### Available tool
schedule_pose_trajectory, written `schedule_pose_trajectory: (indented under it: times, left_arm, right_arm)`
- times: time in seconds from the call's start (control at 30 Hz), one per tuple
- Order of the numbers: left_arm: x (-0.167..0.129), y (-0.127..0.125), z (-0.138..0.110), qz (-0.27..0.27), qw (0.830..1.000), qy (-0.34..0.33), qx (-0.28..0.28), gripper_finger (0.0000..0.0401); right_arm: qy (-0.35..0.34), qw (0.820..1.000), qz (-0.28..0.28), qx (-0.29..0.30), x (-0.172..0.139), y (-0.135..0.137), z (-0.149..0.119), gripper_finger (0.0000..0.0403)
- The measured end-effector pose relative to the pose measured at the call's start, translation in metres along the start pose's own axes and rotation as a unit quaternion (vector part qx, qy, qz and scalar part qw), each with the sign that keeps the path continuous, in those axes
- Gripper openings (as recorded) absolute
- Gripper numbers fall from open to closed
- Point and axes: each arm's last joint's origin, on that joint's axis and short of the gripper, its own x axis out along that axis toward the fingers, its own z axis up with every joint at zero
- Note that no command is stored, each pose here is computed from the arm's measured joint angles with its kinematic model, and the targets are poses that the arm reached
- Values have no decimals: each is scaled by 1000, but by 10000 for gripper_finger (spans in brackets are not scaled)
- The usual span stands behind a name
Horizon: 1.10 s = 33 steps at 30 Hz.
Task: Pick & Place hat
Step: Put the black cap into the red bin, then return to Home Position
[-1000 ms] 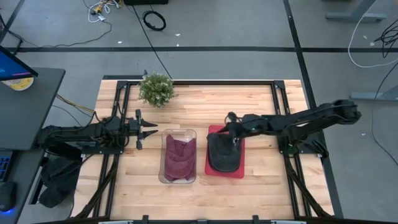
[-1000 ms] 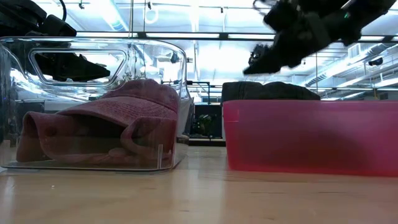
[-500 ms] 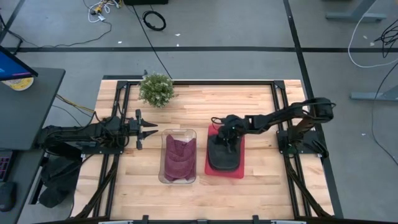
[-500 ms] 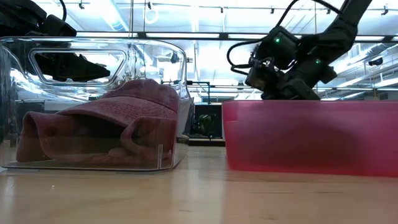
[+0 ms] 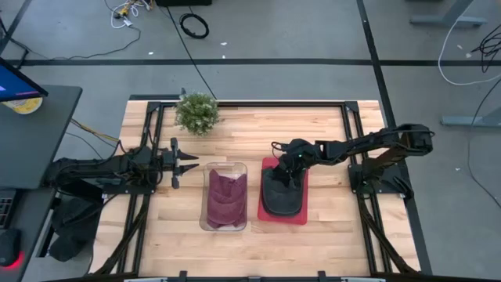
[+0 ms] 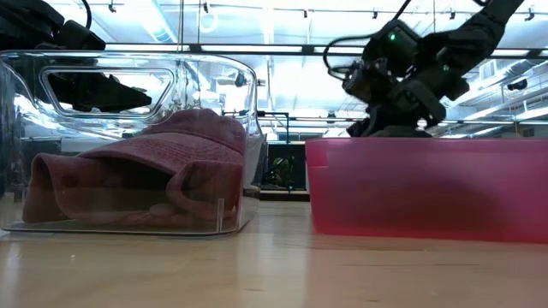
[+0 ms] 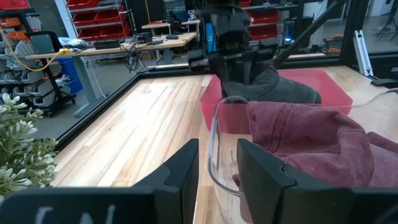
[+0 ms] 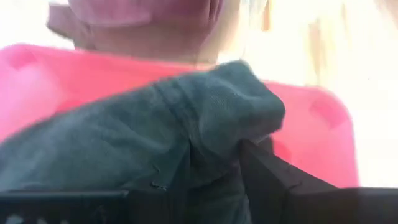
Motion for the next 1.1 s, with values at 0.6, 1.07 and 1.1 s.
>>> schedule_pose_trajectory:
  times: [0.6, 1.07, 1.1]
  left_arm:
    - [0, 0, 0, 0, 1000, 0, 0, 115]
    - [0, 0, 0, 0, 1000, 0, 0, 115]
    - [0, 0, 0, 0, 1000, 0, 0, 115]
  right_arm:
    - [-128, 990, -54, -35, -58, 8, 35, 142]
    - [-168, 983, -75, -8, -88, 14, 42, 142]
    - [-169, 983, -74, -6, -90, 14, 42, 142]
